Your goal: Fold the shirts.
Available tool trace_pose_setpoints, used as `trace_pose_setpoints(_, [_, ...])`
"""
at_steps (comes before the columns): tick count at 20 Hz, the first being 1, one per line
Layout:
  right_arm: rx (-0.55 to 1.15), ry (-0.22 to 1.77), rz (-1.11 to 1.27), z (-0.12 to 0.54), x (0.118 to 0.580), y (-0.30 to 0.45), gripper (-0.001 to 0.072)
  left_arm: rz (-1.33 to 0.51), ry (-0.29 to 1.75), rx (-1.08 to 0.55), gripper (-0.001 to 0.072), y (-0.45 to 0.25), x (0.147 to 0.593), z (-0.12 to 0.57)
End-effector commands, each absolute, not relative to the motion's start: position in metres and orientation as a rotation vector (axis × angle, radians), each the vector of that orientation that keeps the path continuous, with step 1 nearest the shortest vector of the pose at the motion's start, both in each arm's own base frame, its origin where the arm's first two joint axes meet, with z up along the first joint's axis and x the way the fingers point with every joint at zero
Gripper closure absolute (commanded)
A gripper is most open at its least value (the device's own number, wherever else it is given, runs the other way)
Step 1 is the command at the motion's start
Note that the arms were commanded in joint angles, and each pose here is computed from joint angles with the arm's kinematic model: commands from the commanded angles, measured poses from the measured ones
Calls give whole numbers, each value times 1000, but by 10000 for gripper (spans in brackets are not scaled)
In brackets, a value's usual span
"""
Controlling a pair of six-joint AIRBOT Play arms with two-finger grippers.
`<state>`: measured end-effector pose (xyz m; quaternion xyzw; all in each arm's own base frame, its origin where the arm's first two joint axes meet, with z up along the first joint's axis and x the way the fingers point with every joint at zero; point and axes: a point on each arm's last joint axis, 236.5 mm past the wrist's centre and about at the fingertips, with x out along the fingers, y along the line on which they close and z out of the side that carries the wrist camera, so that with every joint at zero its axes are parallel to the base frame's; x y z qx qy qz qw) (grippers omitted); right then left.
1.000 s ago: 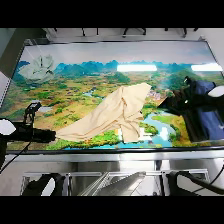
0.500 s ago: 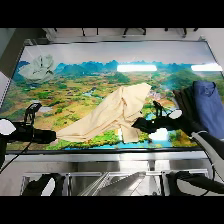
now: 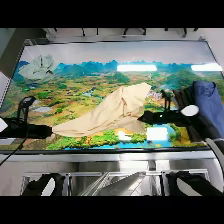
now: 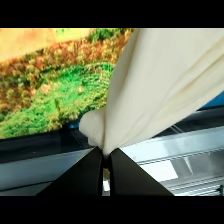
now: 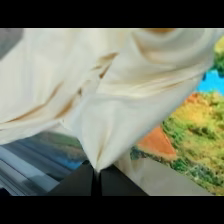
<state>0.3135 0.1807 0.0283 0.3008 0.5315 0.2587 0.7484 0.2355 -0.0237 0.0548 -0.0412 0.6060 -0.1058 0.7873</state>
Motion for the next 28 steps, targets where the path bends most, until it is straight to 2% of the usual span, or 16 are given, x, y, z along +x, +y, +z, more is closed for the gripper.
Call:
trace_pose_setpoints(1, [553, 907, 548, 141, 306, 157, 695, -202, 1128, -56, 689, -21, 253, 120])
trace_pose_setpoints(6, [294, 553, 505, 326, 265, 127, 695, -150, 795, -36, 689, -21, 255, 272])
trace_pose_setpoints(11, [124, 194, 405, 473, 206, 95, 694, -125, 462, 29, 690, -24, 228, 434])
trace_pose_setpoints(15, [115, 43, 412, 528, 184, 94, 695, -109, 378, 8, 690, -26, 212, 468])
trace_pose_setpoints(18, [124, 124, 400, 510, 221, 93, 694, -121, 533, -27, 690, -24, 235, 425])
trace_pose_setpoints(20, [141, 263, 372, 470, 272, 90, 694, -128, 689, -73, 689, -21, 265, 360])
trace_pose_setpoints(24, [243, 699, 330, 306, 384, 94, 693, -134, 902, -133, 689, -13, 326, 231])
trace_pose_setpoints(28, [302, 860, 303, 160, 473, 109, 693, -199, 1089, -154, 689, -14, 387, 119])
